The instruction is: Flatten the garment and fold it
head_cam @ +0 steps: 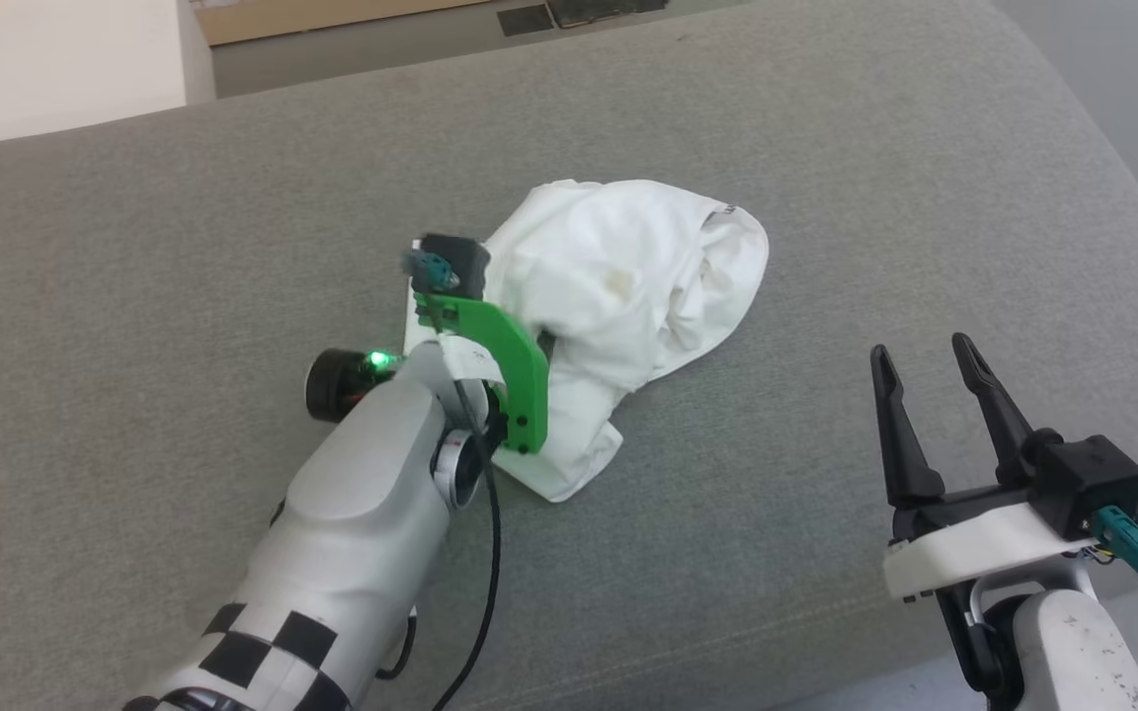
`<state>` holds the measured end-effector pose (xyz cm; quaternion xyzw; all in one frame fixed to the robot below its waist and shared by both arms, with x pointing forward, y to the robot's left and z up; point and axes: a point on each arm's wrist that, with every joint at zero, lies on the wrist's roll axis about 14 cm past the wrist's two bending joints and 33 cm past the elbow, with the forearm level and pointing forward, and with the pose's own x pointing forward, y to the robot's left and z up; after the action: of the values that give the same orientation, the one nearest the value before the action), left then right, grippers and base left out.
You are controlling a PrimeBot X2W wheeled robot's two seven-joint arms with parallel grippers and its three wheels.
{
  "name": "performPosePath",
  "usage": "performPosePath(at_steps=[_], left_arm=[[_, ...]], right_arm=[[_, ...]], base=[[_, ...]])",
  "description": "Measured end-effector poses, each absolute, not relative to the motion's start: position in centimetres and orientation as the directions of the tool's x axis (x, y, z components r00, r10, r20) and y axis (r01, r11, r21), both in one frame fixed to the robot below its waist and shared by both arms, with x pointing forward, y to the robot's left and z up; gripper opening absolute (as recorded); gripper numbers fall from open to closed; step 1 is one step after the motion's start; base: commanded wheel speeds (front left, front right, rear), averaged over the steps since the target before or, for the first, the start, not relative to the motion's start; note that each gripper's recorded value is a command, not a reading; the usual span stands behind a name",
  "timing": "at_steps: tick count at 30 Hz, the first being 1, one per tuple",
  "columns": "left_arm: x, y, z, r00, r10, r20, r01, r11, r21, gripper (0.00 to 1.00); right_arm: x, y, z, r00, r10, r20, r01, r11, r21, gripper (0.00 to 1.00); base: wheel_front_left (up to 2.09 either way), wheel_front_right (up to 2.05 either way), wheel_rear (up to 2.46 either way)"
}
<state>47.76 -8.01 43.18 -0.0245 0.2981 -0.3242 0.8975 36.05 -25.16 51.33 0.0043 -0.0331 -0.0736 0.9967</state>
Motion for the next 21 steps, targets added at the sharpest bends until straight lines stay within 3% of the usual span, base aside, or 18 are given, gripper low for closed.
performPosePath(at_steps=[4,8,17,21], left_arm=[[50.3,-7.3,49.0,0.754,-0.614,-0.235,0.560,0.787,-0.259,1.00],[51.3,-4.3,53.7,0.837,-0.546,0.032,0.536,0.807,-0.247,1.00],[49.4,5.9,57.5,0.920,-0.320,0.228,0.363,0.914,-0.182,1.00],[47.0,9.7,56.6,0.946,-0.233,0.226,0.275,0.945,-0.179,1.00]], right_arm=[[36.6,-24.6,51.6,0.989,-0.129,0.076,0.128,0.992,0.017,1.00],[37.1,-24.1,52.1,0.990,-0.107,0.092,0.108,0.994,0.002,1.00],[38.8,-22.1,53.7,0.992,-0.043,0.122,0.046,0.999,-0.021,1.00],[39.1,-21.2,53.8,0.992,-0.018,0.124,0.021,1.000,-0.020,1.00]], base=[[0.00,0.00,0.00],[0.00,0.00,0.00],[0.00,0.00,0.00],[0.00,0.00,0.00]])
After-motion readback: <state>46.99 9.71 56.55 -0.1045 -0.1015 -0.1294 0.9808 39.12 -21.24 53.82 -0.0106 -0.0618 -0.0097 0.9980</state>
